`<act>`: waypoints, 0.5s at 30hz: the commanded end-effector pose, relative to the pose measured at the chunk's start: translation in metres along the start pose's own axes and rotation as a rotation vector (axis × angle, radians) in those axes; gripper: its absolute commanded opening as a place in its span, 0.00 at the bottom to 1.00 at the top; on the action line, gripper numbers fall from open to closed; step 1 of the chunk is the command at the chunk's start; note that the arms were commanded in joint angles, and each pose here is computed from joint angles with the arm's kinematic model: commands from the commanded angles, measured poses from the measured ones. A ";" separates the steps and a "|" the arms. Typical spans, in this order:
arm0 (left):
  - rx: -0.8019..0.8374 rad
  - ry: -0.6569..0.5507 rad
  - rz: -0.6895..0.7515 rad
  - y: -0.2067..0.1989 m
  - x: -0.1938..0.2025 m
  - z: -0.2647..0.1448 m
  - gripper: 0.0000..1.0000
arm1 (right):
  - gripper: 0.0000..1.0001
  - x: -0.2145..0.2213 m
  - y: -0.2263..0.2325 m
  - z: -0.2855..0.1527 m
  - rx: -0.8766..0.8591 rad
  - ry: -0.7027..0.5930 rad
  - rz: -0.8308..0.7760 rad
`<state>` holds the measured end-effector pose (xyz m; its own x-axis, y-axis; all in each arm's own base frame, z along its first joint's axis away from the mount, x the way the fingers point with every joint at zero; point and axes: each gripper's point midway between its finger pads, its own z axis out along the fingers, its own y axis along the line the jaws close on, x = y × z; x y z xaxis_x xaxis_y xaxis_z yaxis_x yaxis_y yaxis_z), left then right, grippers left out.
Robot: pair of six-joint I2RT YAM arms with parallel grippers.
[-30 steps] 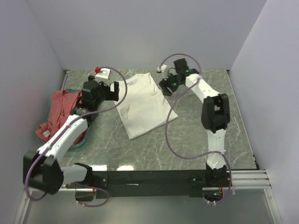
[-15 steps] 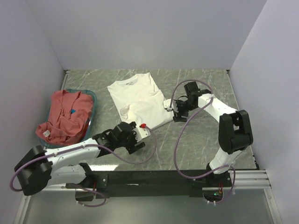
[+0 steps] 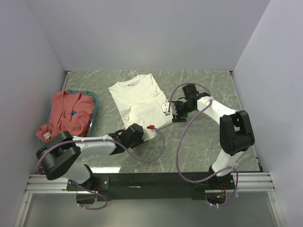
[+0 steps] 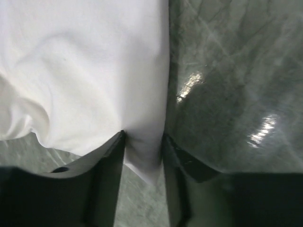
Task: Fold and stack the t-shirts
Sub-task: Fold the tshirt
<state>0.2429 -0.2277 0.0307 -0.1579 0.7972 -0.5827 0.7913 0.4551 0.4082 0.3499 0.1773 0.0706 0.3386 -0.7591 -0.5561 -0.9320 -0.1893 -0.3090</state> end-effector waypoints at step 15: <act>-0.075 -0.050 -0.061 0.016 -0.014 -0.003 0.08 | 0.68 0.028 0.007 0.039 -0.041 0.173 -0.086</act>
<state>0.2515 -0.2240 0.0315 -0.1811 0.7944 -0.5797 0.7556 0.4897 0.4351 0.3503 0.1763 0.0324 0.3919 -0.8134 -0.4300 -0.9111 -0.2781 -0.3043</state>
